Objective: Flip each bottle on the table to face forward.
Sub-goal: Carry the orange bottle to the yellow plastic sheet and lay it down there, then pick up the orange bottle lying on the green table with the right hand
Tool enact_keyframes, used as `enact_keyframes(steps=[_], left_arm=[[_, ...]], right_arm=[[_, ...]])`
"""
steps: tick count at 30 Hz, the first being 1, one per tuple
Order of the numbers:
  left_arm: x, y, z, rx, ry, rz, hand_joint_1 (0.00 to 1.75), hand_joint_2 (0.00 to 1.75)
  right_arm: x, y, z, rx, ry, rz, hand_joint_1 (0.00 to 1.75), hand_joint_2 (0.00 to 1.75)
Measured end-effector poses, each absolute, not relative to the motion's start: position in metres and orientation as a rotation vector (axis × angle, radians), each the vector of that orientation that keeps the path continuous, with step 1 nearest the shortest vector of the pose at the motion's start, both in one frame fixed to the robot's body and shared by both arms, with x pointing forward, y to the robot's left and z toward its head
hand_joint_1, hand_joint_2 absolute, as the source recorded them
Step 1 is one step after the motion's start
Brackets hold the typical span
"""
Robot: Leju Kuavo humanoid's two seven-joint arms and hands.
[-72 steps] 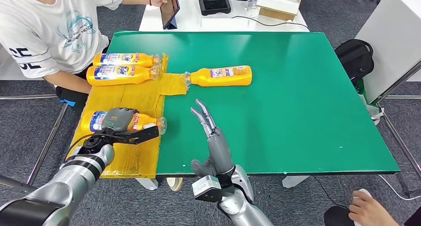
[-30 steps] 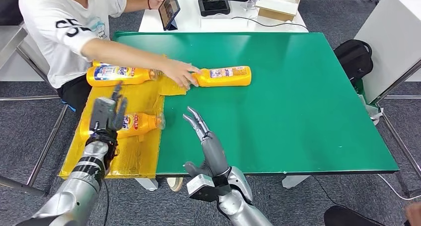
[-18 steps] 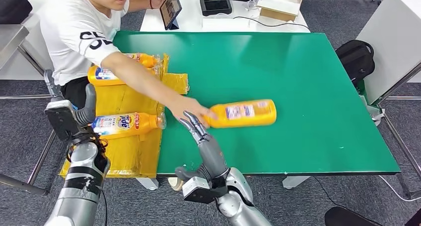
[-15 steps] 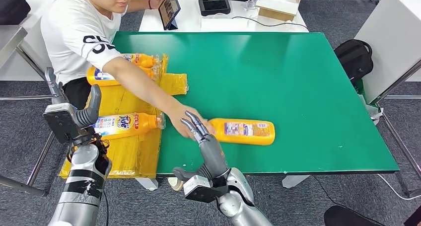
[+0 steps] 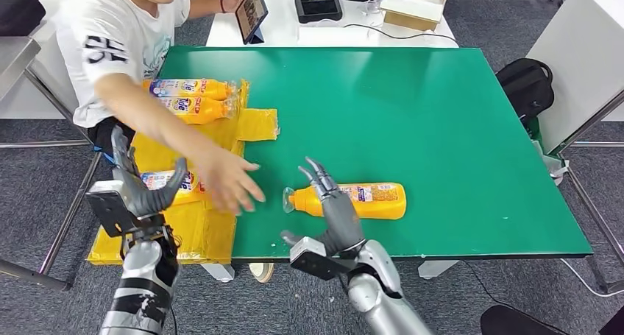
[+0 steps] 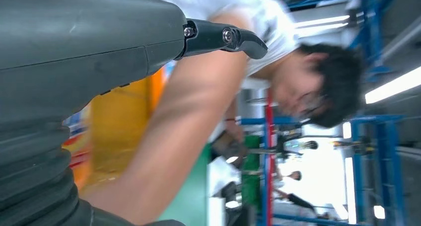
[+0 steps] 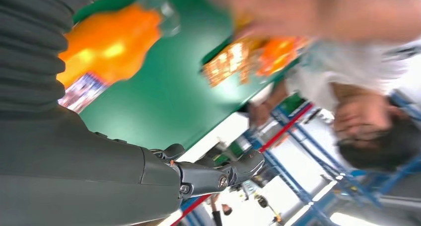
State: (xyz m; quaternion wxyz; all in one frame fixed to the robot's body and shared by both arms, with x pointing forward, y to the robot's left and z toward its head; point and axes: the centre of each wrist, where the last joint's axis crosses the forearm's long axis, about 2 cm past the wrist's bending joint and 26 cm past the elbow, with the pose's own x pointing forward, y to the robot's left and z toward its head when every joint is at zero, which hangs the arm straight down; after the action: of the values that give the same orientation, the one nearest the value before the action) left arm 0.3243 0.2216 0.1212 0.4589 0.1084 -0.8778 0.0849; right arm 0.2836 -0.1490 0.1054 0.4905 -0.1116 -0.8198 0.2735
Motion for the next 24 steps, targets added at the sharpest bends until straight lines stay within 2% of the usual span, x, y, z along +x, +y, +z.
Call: enact_keyframes(steps=[6,24], left_arm=[[0.313,0.216,0.103,0.251,-2.101,0.188,0.0,1.75],[0.309,0.213,0.095,0.243,-2.079,0.131,0.0,1.75]], right_arm=[[0.292,-0.168,0.106,-0.334,-1.952,0.712,0.0,1.75],[0.301,-0.183,0.108,-0.417,-1.903,0.792,0.0,1.75]])
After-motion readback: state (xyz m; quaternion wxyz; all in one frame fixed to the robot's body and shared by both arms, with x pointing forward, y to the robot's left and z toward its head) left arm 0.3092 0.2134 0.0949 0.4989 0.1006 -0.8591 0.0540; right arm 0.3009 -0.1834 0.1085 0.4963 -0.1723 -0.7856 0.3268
